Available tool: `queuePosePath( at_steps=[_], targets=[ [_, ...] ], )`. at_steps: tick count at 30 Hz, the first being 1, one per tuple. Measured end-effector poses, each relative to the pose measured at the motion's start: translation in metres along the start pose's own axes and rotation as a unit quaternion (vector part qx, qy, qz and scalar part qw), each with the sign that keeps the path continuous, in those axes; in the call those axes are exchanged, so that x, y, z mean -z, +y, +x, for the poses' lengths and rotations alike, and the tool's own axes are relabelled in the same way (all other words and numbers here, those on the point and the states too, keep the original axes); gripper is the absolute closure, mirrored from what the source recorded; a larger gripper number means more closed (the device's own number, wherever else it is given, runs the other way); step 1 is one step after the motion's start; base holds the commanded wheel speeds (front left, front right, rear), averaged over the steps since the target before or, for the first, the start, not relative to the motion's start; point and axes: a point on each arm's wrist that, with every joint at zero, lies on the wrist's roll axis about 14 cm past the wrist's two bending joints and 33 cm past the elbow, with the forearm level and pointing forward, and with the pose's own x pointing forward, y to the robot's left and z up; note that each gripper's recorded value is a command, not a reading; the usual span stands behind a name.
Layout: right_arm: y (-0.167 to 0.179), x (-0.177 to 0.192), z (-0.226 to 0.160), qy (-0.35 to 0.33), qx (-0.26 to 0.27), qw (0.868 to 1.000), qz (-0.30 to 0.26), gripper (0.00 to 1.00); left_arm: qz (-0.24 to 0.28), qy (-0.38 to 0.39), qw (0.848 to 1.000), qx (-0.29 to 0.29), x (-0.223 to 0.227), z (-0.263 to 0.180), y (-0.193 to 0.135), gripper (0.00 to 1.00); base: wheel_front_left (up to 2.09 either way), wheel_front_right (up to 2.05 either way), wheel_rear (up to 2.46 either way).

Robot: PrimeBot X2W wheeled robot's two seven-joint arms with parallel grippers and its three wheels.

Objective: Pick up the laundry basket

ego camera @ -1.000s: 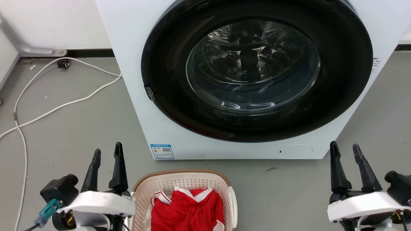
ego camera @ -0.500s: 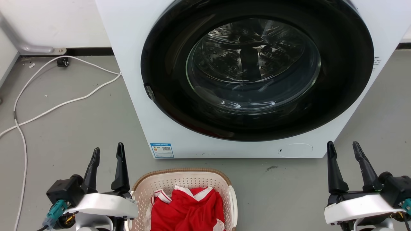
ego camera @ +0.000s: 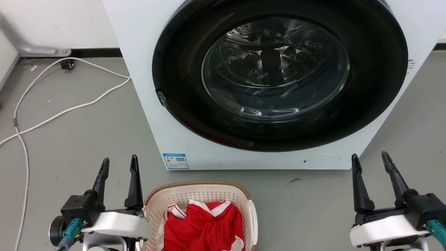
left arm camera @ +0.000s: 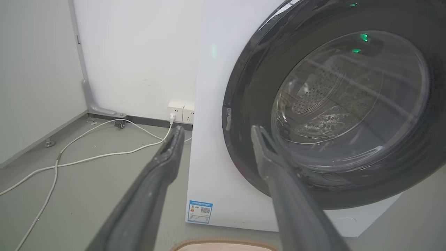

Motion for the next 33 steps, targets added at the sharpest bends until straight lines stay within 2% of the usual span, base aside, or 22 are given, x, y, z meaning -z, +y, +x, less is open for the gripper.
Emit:
queuePosePath(
  at_steps=[15, 33],
  targets=[
    [0.0034, -0.0017, -0.0005, -0.007, -0.013, 0.998, -0.053, 0.0, 0.058, -0.001, 0.998, 0.013, 0.0036, -0.0005, -0.0039, 0.0, 0.0, 0.0, 0.0],
    [0.0021, 0.0032, -0.0043, -0.001, -0.007, 1.0, -0.025, 0.0, 0.059, 0.007, 0.998, 0.005, 0.0079, -0.0051, 0.0006, 0.0, 0.0, 0.0, 0.0]
  ],
)
